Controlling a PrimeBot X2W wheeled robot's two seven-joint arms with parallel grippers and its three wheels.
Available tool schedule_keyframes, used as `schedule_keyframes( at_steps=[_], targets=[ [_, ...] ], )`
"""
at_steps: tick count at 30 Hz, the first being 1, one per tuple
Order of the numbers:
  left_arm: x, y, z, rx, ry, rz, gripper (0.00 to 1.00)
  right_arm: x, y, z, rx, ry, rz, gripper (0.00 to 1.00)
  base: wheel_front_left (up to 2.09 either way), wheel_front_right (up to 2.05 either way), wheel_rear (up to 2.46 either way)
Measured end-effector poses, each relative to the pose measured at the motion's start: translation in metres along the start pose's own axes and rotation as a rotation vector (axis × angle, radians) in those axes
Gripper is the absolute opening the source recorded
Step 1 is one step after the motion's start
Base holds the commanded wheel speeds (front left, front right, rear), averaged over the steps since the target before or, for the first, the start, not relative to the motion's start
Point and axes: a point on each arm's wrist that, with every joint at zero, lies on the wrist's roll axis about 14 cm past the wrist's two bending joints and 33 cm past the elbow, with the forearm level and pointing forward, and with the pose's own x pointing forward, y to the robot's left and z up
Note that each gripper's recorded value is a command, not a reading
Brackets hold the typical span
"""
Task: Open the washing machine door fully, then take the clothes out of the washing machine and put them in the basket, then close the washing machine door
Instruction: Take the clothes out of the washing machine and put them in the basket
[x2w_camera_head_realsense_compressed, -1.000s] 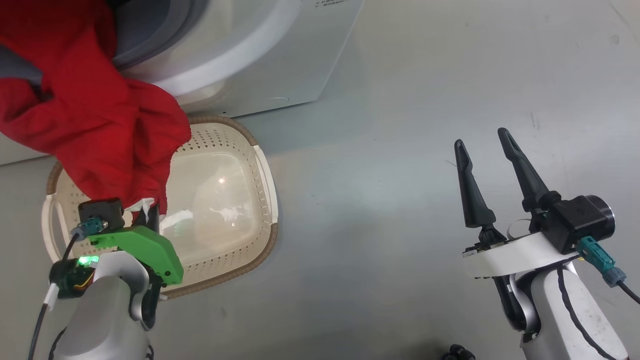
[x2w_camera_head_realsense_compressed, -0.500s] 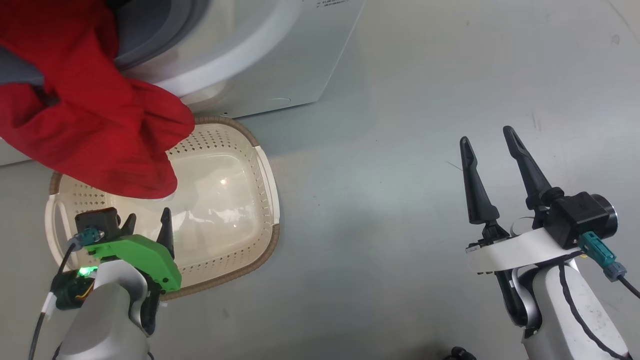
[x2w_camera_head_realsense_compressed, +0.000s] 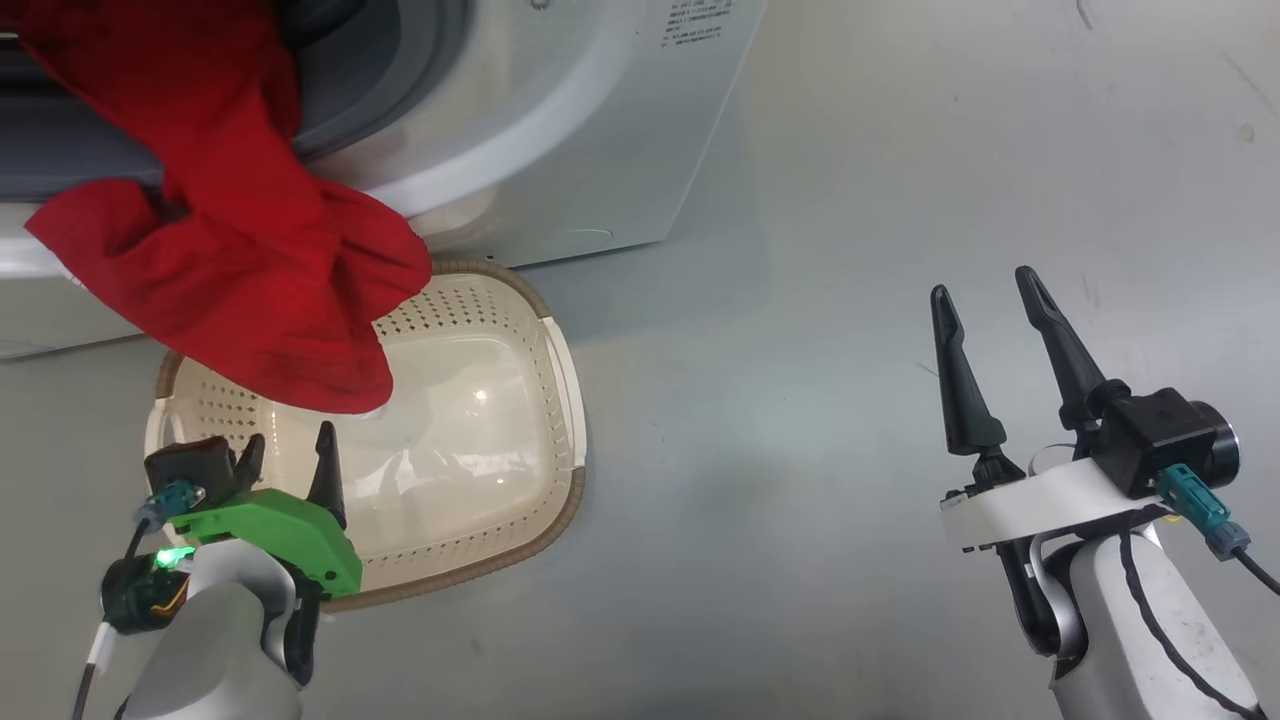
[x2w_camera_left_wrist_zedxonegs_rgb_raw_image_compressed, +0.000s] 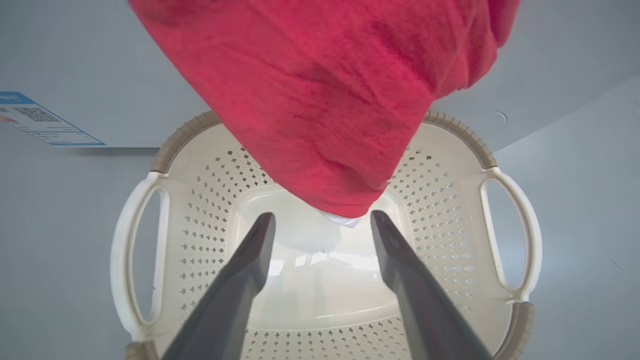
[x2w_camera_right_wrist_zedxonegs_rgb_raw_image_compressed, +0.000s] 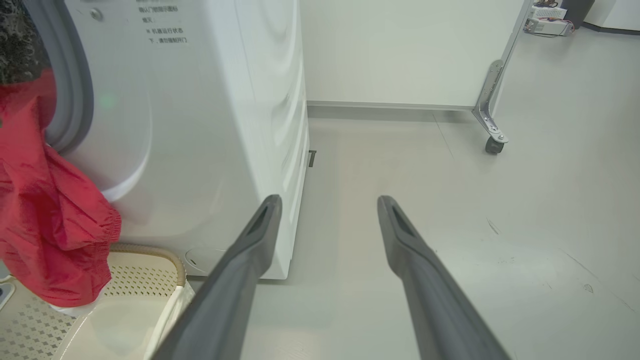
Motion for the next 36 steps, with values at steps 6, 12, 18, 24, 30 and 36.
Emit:
schedule_keyframes(
  at_steps=[6, 12, 18, 24, 30, 36],
  targets=[
    [-0.011, 0.003, 0.020, 0.010, -0.067, 0.008, 1.00, -0.001, 0.006, 0.008, -0.002, -0.022, 0.021, 1.00, 0.00, 0.00, 0.00],
    [-0.027, 0.002, 0.045, 0.054, -0.149, 0.006, 1.00, -0.005, 0.015, 0.015, -0.001, -0.036, 0.045, 1.00, 0.00, 0.00, 0.00],
    [-0.048, -0.001, 0.068, 0.083, -0.237, 0.001, 1.00, -0.016, 0.023, 0.019, 0.000, -0.042, 0.065, 1.00, 0.00, 0.00, 0.00],
    [-0.077, -0.016, 0.117, 0.131, -0.410, -0.033, 1.00, -0.029, 0.032, 0.027, -0.004, -0.060, 0.090, 1.00, 0.00, 0.00, 0.00],
    [-0.105, -0.024, 0.135, 0.164, -0.508, -0.043, 1.00, -0.040, 0.039, 0.034, -0.005, -0.078, 0.107, 1.00, 0.00, 0.00, 0.00],
    [-0.129, -0.028, 0.137, 0.190, -0.560, -0.047, 1.00, -0.052, 0.042, 0.040, -0.008, -0.097, 0.108, 1.00, 0.00, 0.00, 0.00]
  ],
)
